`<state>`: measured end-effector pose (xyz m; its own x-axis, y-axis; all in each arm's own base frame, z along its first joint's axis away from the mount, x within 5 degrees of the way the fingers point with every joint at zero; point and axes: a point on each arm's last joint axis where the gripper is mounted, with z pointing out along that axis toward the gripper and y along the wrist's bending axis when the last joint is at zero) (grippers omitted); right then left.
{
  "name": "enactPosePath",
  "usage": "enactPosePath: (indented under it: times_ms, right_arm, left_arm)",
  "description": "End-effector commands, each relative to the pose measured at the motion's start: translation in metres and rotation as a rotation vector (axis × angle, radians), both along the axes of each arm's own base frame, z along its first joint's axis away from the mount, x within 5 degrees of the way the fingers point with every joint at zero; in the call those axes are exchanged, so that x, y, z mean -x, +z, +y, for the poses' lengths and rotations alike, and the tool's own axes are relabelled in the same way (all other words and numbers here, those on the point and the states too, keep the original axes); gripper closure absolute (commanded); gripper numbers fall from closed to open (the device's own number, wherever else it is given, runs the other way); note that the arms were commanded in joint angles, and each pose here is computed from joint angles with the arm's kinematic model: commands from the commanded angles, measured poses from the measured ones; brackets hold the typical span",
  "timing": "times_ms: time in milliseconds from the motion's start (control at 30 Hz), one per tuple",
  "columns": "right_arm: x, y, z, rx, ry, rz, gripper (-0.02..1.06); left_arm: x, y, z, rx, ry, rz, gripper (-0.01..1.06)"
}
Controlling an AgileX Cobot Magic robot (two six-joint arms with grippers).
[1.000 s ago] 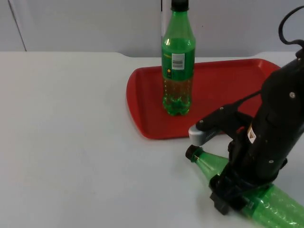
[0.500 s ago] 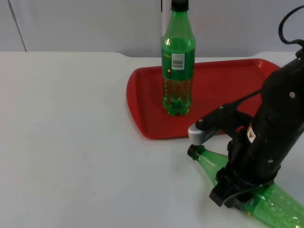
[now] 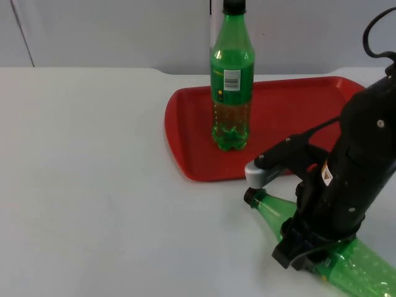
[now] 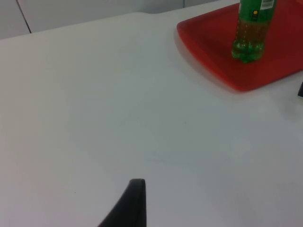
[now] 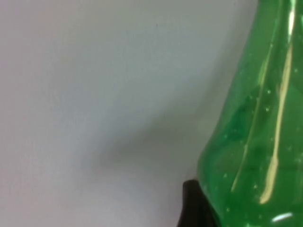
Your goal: Place the bottle upright on the tray.
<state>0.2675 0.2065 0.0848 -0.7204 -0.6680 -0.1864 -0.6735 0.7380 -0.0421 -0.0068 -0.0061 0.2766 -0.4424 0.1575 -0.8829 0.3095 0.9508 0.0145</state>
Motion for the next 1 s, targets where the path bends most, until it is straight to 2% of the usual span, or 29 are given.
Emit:
enactPosePath:
  times_ms: [0,200,333,367,467,500,533,700,733,867,900,967]
  right_arm:
    - [0.001,-0.001,0.002,-0.006,0.014,-0.011,1.04]
    - [0.001,0.002,0.003,-0.011,0.014,-0.018,1.05]
    - [-0.001,0.029,0.005,-0.071,0.013,-0.091,1.05]
    - [-0.001,0.029,0.005,-0.071,0.013,-0.091,1.05]
    - [-0.002,0.066,0.005,-0.152,0.016,-0.194,1.05]
    - [-0.002,0.087,0.005,-0.198,0.031,-0.262,1.05]
    - [-0.002,0.087,0.005,-0.198,0.031,-0.262,1.05]
    - [0.005,0.165,-0.001,-0.387,0.056,-0.529,1.05]
    - [0.005,0.165,-0.001,-0.387,0.056,-0.529,1.05]
    - [0.015,0.217,-0.011,-0.523,0.085,-0.749,1.05]
    - [0.015,0.217,-0.011,-0.523,0.085,-0.749,1.05]
    - [0.018,0.239,-0.019,-0.593,0.075,-0.849,1.05]
  left_arm:
    - [0.0,-0.001,-0.001,0.013,-0.007,0.004,0.0]
    - [0.0,-0.001,-0.001,0.013,-0.007,0.004,0.0]
    - [0.0,-0.001,-0.001,0.013,-0.007,0.004,0.0]
    - [0.0,-0.001,-0.001,0.013,-0.007,0.004,0.0]
    - [0.0,-0.001,-0.001,0.013,-0.007,0.004,0.0]
    - [0.0,-0.001,-0.001,0.013,-0.007,0.004,0.0]
    - [0.0,-0.001,-0.001,0.013,-0.007,0.004,0.0]
    - [0.0,-0.001,-0.001,0.013,-0.007,0.004,0.0]
    - [0.0,-0.001,-0.001,0.013,-0.007,0.004,0.0]
    - [0.0,-0.001,-0.001,0.013,-0.007,0.004,0.0]
    - [0.0,-0.001,-0.001,0.013,-0.007,0.004,0.0]
    - [0.0,-0.001,-0.001,0.013,-0.007,0.004,0.0]
